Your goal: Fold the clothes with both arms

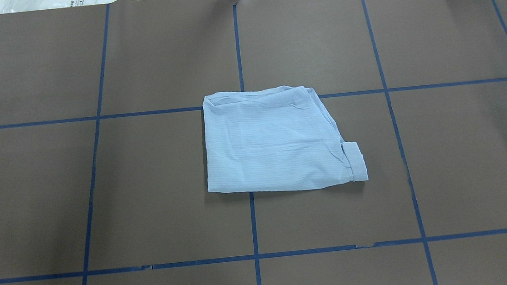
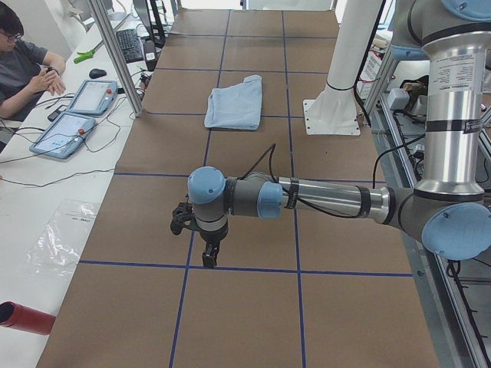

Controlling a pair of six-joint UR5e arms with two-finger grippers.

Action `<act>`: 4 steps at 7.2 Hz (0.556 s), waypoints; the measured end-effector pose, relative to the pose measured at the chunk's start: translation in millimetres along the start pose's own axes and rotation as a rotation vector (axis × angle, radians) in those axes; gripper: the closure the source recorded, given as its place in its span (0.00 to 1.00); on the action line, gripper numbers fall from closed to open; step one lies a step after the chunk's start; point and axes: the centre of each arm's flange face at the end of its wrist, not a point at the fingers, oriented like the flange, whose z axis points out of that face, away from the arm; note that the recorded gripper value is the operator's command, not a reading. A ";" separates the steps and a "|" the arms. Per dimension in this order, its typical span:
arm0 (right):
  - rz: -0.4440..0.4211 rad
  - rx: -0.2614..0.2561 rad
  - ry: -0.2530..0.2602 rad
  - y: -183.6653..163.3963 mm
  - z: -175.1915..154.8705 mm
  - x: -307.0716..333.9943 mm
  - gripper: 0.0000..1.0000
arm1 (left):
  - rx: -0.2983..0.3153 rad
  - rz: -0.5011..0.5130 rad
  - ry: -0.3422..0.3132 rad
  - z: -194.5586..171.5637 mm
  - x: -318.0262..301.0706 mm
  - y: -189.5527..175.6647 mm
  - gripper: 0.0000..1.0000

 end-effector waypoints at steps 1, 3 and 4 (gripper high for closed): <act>0.009 -0.011 0.001 8.5 -3.8 -5.6 0.00 | 0.003 0.002 -0.001 -1.7 1.5 -0.4 0.00; 0.019 -0.023 0.007 14.1 -9.5 -11.6 0.00 | 0.005 0.004 -0.001 -2.9 2.6 -0.3 0.00; 0.020 -0.024 0.010 14.4 -9.9 -11.9 0.00 | 0.005 0.004 -0.001 -2.9 2.7 -0.2 0.00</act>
